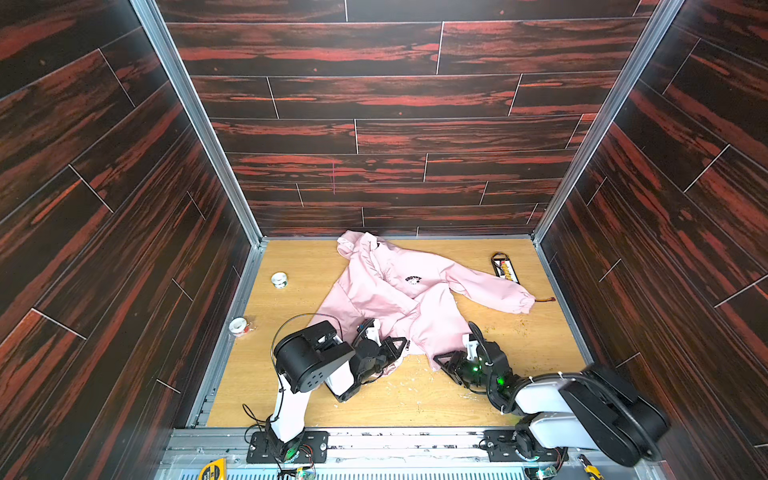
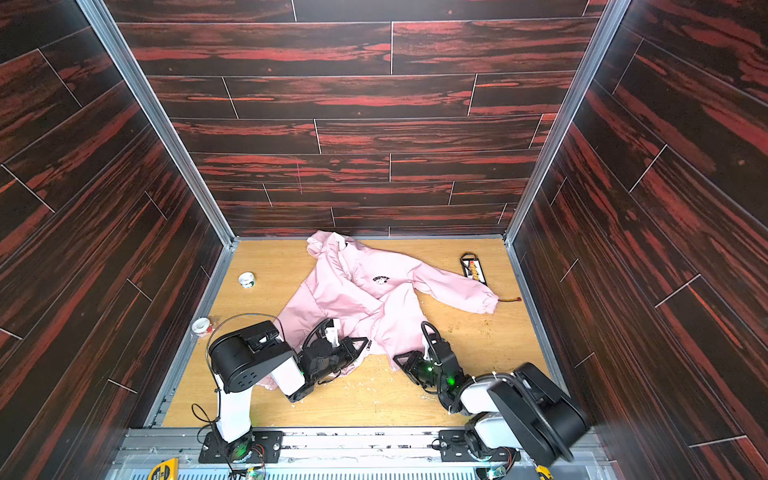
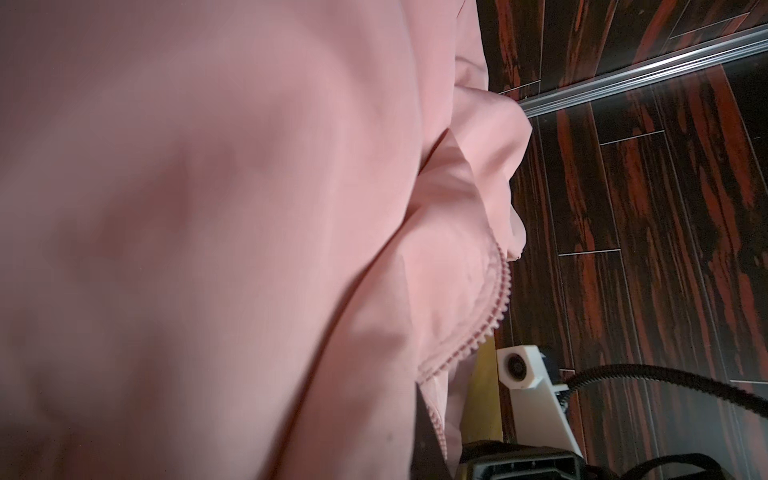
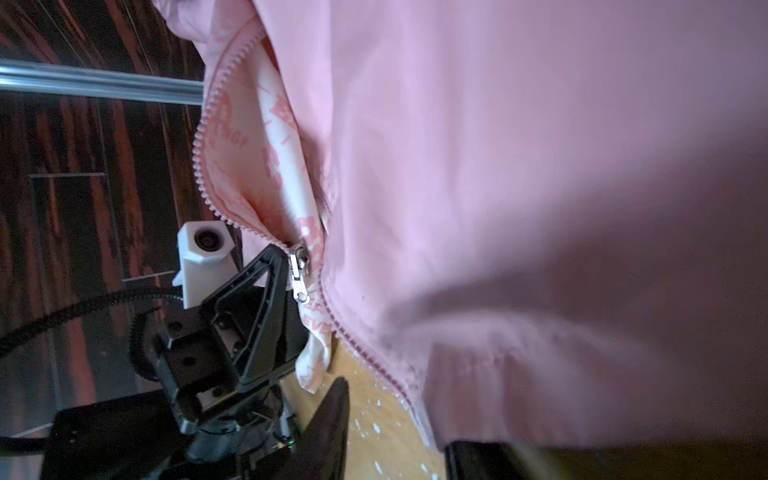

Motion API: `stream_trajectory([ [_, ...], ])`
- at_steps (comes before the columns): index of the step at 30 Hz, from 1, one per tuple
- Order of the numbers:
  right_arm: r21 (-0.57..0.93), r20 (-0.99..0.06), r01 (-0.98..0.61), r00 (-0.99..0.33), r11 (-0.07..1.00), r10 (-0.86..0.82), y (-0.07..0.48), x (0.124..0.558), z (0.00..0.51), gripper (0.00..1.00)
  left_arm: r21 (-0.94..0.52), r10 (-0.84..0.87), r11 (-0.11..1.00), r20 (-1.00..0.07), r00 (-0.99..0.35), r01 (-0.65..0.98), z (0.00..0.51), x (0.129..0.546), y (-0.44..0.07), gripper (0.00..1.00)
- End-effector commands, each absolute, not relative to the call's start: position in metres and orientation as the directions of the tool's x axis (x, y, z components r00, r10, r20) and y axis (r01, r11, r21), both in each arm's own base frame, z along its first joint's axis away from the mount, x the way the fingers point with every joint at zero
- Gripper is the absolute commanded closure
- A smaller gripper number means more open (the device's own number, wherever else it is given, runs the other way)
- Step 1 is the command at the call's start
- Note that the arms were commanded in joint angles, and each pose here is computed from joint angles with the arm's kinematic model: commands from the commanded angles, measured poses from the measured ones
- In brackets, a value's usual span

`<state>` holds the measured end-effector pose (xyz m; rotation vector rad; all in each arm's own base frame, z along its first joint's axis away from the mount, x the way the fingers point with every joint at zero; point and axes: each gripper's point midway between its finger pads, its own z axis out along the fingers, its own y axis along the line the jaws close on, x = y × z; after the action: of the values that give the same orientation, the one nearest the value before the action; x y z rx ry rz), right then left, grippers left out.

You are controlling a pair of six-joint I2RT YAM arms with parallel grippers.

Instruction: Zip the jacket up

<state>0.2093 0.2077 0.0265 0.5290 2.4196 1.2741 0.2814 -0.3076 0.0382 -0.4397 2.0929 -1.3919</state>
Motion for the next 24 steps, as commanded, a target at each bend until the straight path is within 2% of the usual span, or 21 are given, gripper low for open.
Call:
stream_trajectory([
  [1, 0.711, -0.206, 0.2, -0.858, 0.674, 0.471, 0.18, 0.203, 0.002, 0.51, -0.921, -0.574, 0.385, -0.288, -0.767, 0.057, 0.047, 0.28, -0.307, 1.0],
  [4, 0.688, -0.263, 0.17, -0.848, 0.705, 0.461, 0.176, 0.209, 0.008, 0.43, -0.921, -0.575, 0.384, -0.288, -0.766, 0.059, 0.047, 0.281, -0.307, 1.0],
  [9, 0.706, -0.275, 0.139, -0.849, 0.694, 0.451, 0.184, 0.216, 0.015, 0.41, -0.923, -0.57, 0.381, -0.285, -0.771, 0.06, 0.047, 0.281, -0.311, 1.0],
  [18, 0.815, -0.132, 0.152, -0.891, 0.559, 0.434, 0.206, 0.198, 0.013, 0.54, -0.922, -0.57, 0.381, -0.287, -0.77, 0.062, 0.048, 0.281, -0.311, 1.0],
  [24, 0.839, -0.068, 0.177, -0.905, 0.515, 0.421, 0.212, 0.186, 0.008, 0.6, -0.923, -0.571, 0.38, -0.288, -0.768, 0.064, 0.049, 0.281, -0.311, 1.0],
])
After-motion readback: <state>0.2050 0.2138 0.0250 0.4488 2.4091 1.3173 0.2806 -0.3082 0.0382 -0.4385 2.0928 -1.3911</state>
